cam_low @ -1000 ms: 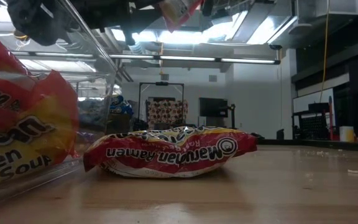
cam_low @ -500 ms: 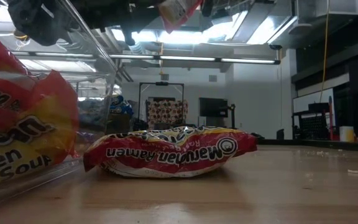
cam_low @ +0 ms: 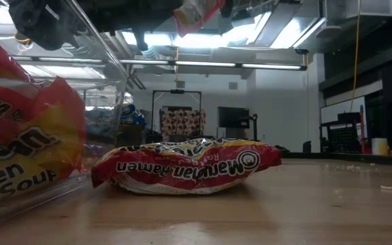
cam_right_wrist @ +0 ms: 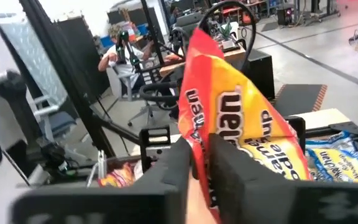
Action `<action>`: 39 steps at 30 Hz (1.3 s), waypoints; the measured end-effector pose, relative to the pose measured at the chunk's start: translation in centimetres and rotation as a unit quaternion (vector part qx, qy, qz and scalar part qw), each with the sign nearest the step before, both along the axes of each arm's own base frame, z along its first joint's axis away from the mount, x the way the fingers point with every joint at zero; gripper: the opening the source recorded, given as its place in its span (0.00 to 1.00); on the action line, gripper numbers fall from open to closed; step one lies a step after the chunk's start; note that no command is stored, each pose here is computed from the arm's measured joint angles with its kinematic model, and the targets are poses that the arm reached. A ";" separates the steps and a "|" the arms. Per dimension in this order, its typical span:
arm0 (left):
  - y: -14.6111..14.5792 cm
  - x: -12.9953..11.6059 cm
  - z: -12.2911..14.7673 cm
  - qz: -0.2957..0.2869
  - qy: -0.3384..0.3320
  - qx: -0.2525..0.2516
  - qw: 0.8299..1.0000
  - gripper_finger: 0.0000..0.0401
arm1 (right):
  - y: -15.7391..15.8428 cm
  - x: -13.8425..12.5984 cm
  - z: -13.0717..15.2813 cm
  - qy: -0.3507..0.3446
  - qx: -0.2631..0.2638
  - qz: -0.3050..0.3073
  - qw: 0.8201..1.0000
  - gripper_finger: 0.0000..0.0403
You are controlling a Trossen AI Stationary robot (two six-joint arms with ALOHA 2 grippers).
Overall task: Sort Maruchan noodles
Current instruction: Put the orange noodle pack into the right transparent bin
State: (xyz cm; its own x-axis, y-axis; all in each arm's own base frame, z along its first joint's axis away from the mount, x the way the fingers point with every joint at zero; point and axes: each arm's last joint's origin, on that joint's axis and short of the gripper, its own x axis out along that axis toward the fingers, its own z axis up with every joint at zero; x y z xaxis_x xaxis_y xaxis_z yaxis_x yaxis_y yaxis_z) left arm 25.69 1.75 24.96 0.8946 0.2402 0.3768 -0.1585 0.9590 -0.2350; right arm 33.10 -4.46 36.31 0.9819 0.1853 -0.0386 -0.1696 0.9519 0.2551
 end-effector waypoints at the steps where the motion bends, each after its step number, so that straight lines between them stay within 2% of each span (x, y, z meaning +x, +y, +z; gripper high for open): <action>1: -0.1 0.0 0.0 -0.001 0.001 0.000 1.000 0.02 | 0.0 0.0 0.0 0.000 -0.009 0.001 1.000 0.16; 5: -0.4 0.0 0.0 -0.015 -0.003 -0.015 1.000 0.01 | -0.2 -1.0 0.5 0.004 -0.047 0.015 0.999 0.34; 8: -0.8 0.0 0.1 -0.036 -0.013 -0.041 0.998 0.01 | -0.7 -2.8 1.7 0.002 -0.061 0.007 0.998 0.45; 12: -1.5 0.0 0.1 -0.078 -0.025 -0.099 0.992 0.01 | -1.4 -6.3 3.7 0.004 -0.071 -0.041 0.997 0.54; 14: -2.0 0.1 0.0 -0.107 -0.031 -0.146 0.983 0.01 | -1.6 -7.9 4.4 0.006 -0.072 -0.063 0.995 0.55; 17: -3.2 0.2 -0.3 -0.182 -0.025 -0.243 0.952 0.01 | -1.6 -9.8 5.1 0.014 -0.071 -0.075 0.995 0.55; 20: -4.8 0.0 -0.4 -0.245 -0.014 -0.343 0.907 0.01 | -1.2 -11.1 5.1 0.036 -0.081 -0.079 0.993 0.54; 23: -6.5 -0.3 -0.7 -0.269 0.011 -0.429 0.862 0.01 | -1.2 -11.6 4.6 0.070 -0.098 -0.097 0.988 0.53; 25: -7.8 -0.9 -0.4 -0.276 0.003 -0.478 0.834 0.01 | -1.2 -11.7 4.2 0.091 -0.096 -0.098 0.986 0.53; 27: -9.2 -1.6 0.0 -0.272 -0.011 -0.513 0.814 0.01 | -1.2 -11.6 3.8 0.110 -0.092 -0.096 0.985 0.52; 29: -10.6 -2.2 0.3 -0.253 -0.015 -0.537 0.805 0.01 | -1.2 -11.5 3.5 0.125 -0.089 -0.094 0.984 0.52; 33: -13.2 -2.7 2.3 -0.219 -0.006 -0.557 0.801 0.01 | -1.2 -11.6 3.3 0.135 -0.087 -0.093 0.983 0.52; 36: -15.2 -2.7 3.4 -0.195 0.045 -0.572 0.796 0.01 | -1.2 -11.6 3.2 0.139 -0.087 -0.093 0.982 0.52; 39: -16.8 -2.8 4.7 -0.171 0.114 -0.594 0.778 0.01 | -1.2 -11.7 3.2 0.142 -0.099 -0.097 0.980 0.52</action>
State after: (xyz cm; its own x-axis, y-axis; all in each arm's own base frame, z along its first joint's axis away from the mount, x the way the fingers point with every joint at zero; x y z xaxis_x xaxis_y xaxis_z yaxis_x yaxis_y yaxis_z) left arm 22.85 -15.03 29.61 0.9937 0.0315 -0.1074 -0.1097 0.0831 -0.9905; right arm 21.44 -5.68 39.46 0.9425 -0.0423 -0.3315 0.0703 0.9948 0.0730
